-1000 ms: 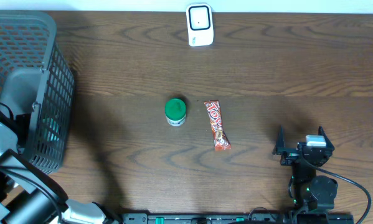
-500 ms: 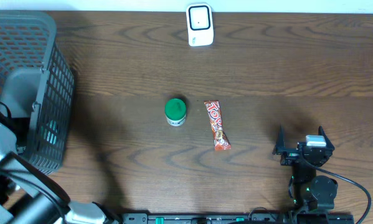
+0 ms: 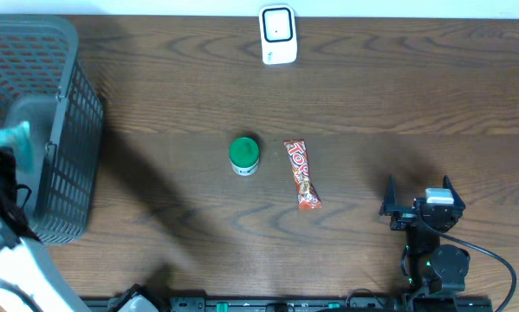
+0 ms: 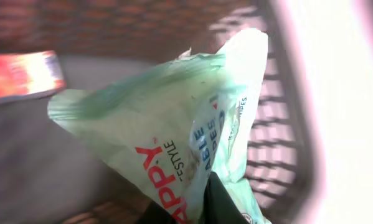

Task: Scan the item barcode
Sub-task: 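Reach the left gripper into the basket and grasp the mint-green wipes pack, then carry the wipes pack to the table beside the snack bar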

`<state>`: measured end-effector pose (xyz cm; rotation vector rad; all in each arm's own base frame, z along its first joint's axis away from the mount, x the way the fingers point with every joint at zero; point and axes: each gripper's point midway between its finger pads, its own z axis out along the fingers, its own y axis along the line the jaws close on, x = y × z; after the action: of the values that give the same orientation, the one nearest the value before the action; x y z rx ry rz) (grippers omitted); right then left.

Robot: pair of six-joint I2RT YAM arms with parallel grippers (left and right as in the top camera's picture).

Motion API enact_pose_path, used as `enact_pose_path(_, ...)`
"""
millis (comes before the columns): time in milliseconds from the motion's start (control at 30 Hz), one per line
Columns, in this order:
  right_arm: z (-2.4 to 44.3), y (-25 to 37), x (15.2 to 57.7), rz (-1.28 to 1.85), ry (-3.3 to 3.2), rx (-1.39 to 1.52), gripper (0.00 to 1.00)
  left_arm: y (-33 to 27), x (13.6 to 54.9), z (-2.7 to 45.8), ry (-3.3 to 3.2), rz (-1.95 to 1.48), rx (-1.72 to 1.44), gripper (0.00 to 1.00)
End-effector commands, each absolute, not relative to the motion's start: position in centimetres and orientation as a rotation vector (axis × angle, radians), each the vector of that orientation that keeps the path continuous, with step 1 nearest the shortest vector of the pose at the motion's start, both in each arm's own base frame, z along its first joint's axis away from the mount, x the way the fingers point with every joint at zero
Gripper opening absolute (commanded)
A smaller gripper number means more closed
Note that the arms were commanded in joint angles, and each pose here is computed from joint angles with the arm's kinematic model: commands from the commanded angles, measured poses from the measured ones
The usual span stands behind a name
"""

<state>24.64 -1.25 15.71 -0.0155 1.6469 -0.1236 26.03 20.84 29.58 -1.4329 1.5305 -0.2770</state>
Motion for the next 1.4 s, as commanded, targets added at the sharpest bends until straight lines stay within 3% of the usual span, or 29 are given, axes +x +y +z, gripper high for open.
enact_pose_path(0,15.8,-1.1,24.6,-0.129,1.642,-0.025,0.99,15.8,27.4,34.3,1.558,-0.531,-1.178,0.07)
enact_pose_path(167,15.8,-1.1,24.6,-0.129,1.642,-0.025,0.99,7.4,28.8,36.2,1.711,-0.826,-0.85,0.07)
enact_pose_path(400,15.8,-1.1,24.6,-0.129,1.642,-0.025,0.99,-1.1,29.5,32.1,2.012,-0.81,-0.637,0.07)
enact_pose_path(833,15.8,-1.1,24.6,-0.13,1.642,-0.025,0.99,-7.3,30.0,24.6,2.237,0.018,-0.402,0.07)
enact_pose_path(1367,15.8,-1.1,24.6,-0.129,1.642,-0.025,0.99,-5.9,29.9,17.0,2.133,0.935,-0.257,0.07)
